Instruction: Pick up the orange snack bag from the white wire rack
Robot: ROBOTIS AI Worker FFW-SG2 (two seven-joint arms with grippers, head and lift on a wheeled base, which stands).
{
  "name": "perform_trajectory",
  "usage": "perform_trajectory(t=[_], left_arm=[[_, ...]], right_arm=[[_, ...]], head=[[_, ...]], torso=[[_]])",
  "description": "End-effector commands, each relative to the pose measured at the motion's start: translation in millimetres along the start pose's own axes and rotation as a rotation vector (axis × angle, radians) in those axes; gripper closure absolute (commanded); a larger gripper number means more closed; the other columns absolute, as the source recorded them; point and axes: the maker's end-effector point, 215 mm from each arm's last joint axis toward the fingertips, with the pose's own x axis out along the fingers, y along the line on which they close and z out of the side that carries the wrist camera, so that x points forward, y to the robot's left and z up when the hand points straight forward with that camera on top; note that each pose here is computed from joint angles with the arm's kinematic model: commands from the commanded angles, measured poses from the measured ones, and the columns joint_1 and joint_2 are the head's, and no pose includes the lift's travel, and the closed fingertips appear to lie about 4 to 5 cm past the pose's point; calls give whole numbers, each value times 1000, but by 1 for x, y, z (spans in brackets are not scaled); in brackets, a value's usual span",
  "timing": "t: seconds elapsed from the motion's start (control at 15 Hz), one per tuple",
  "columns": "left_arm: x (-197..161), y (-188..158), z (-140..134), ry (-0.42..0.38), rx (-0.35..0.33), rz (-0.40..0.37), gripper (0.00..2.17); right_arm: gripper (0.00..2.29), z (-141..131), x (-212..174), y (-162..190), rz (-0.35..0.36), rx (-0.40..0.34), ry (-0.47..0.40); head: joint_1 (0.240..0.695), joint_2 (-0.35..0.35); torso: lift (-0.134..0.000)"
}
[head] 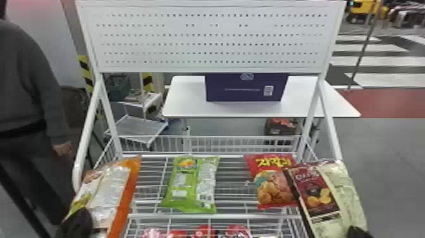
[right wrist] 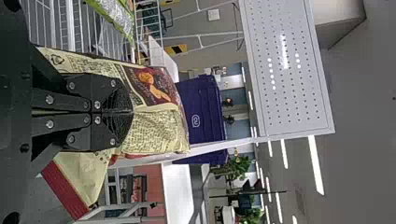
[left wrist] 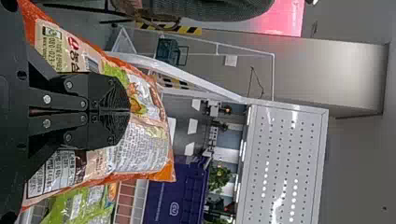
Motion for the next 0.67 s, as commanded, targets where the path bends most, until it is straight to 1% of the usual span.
perform_trajectory(t=[0.0,0.6], left_arm=[[-3,-2,-1,5,2,-3,1892],[-5,-4,2,-5,1,-12,1892]], right_arm=[[2256,0,1,0,2,-1,-1],[2256,0,2,0,3,0,-4]], head=[[499,0],[499,0]], torso=[[0],[0]])
